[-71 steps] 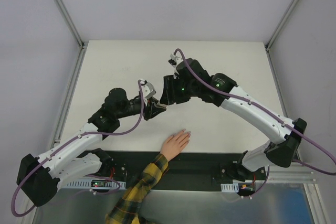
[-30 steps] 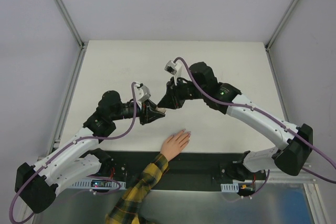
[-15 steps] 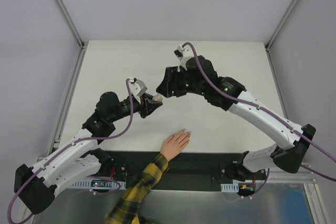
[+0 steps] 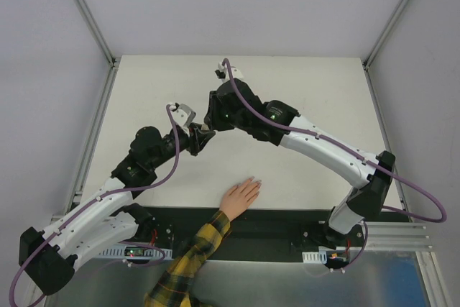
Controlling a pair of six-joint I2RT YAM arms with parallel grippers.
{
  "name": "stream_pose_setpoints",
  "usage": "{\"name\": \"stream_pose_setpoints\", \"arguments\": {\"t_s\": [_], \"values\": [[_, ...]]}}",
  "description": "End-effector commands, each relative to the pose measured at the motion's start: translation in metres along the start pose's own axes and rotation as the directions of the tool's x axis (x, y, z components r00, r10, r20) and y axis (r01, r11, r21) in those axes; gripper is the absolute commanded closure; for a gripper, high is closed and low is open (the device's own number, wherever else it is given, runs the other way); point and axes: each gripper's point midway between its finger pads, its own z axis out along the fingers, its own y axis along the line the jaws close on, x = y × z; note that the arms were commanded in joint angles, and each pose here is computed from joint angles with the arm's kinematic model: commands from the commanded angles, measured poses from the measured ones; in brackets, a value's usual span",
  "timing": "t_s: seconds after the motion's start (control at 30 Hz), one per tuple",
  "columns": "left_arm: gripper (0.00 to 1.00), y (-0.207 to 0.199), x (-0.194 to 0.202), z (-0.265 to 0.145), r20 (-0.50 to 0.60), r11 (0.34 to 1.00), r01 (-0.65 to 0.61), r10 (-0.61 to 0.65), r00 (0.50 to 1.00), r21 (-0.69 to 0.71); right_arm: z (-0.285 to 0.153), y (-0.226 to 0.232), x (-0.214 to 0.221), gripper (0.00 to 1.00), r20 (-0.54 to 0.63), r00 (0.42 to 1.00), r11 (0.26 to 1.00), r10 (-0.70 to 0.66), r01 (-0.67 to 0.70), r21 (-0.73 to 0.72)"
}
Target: Paint the nails
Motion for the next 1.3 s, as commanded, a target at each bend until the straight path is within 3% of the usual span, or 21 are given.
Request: {"name": "stream_pose_setpoints", "arguments": {"t_s": [0.0,0.1,0.23,0.27,0.3,0.4,0.53,0.73,0.83,0.9,0.97,1.0,1.03,1.1,1.13,1.2,1.27], "values": [[1.0,-0.008,-0.029,-0.004,0.085,1.0,-0.02,0.018,0.996,0.022,-0.008,0.011,-0.019,0.78,0.062,0.998,0.999,0.015,-0.013,-0.036],[1.0,-0.025,-0.028,-0.005,0.082,0.992,-0.04,0.03,0.996,0.122,-0.011,0.02,-0.012,0.98,0.051,0.998,0.991,-0.035,0.041,-0.131],[1.0,-0.057,-0.031,-0.011,0.092,0.95,-0.073,0.047,0.995,0.304,-0.008,0.015,0.018,0.99,0.014,0.978,0.934,-0.208,0.203,-0.294],[1.0,-0.064,-0.032,-0.015,0.099,0.934,-0.083,0.051,0.994,0.348,-0.008,0.015,0.007,0.99,0.089,0.956,0.885,-0.278,0.291,-0.362],[1.0,-0.078,-0.032,-0.021,0.108,0.898,-0.1,0.058,0.992,0.43,-0.036,0.042,0.027,0.99,0.074,0.939,0.73,-0.335,0.308,-0.61],[1.0,-0.102,-0.035,-0.04,0.161,0.808,-0.14,0.056,0.985,0.573,-0.075,0.042,0.045,1.0,0.09,0.926,0.494,-0.366,0.276,-0.825],[1.0,-0.114,-0.029,-0.046,0.113,0.735,-0.104,0.038,0.993,0.67,-0.084,0.029,0.052,1.0,0.066,0.927,0.466,-0.37,0.247,-0.85],[1.0,-0.113,-0.025,-0.04,0.057,0.725,-0.059,0.028,0.998,0.686,-0.087,0.022,0.045,1.0,0.088,0.924,0.477,-0.373,0.272,-0.836],[1.0,-0.105,-0.024,-0.035,0.051,0.768,-0.053,0.027,0.998,0.638,-0.086,0.023,0.037,1.0,0.086,0.929,0.504,-0.361,0.272,-0.82],[1.0,-0.091,-0.026,-0.025,0.061,0.831,-0.057,0.028,0.998,0.554,-0.078,0.017,0.025,1.0,0.087,0.942,0.591,-0.325,0.274,-0.759],[1.0,-0.069,-0.025,-0.014,0.055,0.902,-0.043,0.022,0.998,0.429,-0.076,0.013,0.013,0.86,0.062,0.966,0.684,-0.252,0.223,-0.694],[1.0,-0.064,-0.026,-0.013,0.057,0.917,-0.046,0.025,0.998,0.396,-0.064,0.004,0.003,0.83,0.076,0.975,0.767,-0.208,0.211,-0.606],[1.0,-0.057,-0.024,-0.011,0.058,0.932,-0.054,0.036,0.998,0.359,-0.065,0.0,-0.003,0.66,0.069,0.981,0.806,-0.182,0.189,-0.561],[1.0,-0.047,-0.025,-0.008,0.062,0.951,-0.057,0.041,0.997,0.303,-0.059,-0.012,-0.013,0.54,0.089,0.988,0.9,-0.123,0.149,-0.41],[1.0,-0.044,-0.024,-0.007,0.062,0.956,-0.058,0.042,0.997,0.286,-0.059,-0.016,-0.011,0.43,0.081,0.99,0.922,-0.117,0.138,-0.36],[1.0,-0.037,-0.027,-0.007,0.074,0.968,-0.061,0.044,0.996,0.244,-0.062,-0.016,-0.019,0.36,0.11,0.991,0.96,-0.078,0.105,-0.26],[1.0,-0.032,-0.027,-0.006,0.079,0.975,-0.065,0.049,0.996,0.212,-0.066,-0.017,-0.033,0.35,0.146,0.989,0.982,-0.025,0.052,-0.18]]}}
